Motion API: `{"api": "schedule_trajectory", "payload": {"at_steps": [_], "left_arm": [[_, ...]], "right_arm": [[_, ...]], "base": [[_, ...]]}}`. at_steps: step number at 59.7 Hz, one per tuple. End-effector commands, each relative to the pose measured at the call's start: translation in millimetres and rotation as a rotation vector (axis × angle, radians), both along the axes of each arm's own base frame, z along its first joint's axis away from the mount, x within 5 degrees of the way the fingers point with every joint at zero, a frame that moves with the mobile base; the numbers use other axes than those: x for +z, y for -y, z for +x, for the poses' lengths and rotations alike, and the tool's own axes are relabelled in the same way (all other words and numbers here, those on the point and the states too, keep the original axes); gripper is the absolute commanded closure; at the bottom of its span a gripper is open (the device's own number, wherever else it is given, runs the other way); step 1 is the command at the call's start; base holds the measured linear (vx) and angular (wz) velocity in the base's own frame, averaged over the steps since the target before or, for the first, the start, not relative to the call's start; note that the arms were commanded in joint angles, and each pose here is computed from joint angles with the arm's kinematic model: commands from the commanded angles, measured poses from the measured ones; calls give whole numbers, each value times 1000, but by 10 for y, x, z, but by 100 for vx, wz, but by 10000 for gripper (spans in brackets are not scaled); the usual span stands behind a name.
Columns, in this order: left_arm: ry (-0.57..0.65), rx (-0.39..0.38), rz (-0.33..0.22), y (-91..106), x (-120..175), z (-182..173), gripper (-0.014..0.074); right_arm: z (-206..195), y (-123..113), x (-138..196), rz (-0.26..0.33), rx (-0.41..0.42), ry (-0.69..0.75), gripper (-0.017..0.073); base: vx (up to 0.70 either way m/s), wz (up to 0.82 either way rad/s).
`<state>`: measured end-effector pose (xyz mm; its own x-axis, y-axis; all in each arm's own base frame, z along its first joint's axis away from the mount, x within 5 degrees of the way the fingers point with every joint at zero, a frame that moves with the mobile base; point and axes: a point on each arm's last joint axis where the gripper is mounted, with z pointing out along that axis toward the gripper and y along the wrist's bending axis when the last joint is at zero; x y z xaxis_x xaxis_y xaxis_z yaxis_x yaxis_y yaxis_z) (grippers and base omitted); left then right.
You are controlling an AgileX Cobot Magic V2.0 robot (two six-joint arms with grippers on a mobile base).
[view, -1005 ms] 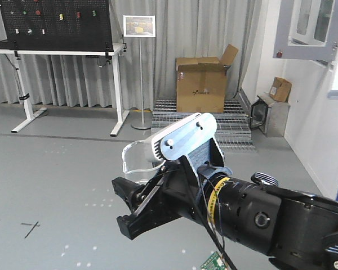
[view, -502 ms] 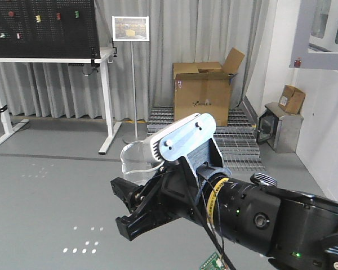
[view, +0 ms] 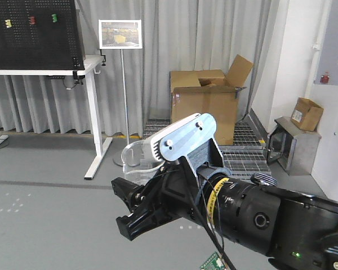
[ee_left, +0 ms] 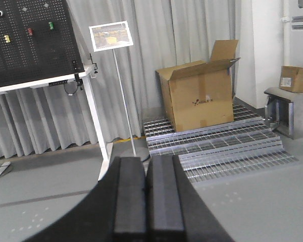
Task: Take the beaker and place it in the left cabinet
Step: 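Hold the beaker in the right gripper while the base drives to the cabinet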
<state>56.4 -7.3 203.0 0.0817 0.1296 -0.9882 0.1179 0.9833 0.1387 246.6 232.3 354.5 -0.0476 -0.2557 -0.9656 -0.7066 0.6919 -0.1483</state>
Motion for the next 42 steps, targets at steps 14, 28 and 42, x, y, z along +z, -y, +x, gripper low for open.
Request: {"api": "schedule_trajectory", "payload": {"at_steps": [14, 28, 42], "left_arm": [[76, -4, -15, 1, 25, -15, 592], [76, -4, -15, 1, 25, -15, 592], [76, -4, -15, 1, 25, -15, 592]], "right_arm": [[-68, 29, 278, 81, 37, 70, 561], [-67, 30, 278, 79, 36, 70, 561], [-66, 31, 276, 78, 34, 69, 561]], "base": [[67, -2], [64, -7], [60, -9]]}}
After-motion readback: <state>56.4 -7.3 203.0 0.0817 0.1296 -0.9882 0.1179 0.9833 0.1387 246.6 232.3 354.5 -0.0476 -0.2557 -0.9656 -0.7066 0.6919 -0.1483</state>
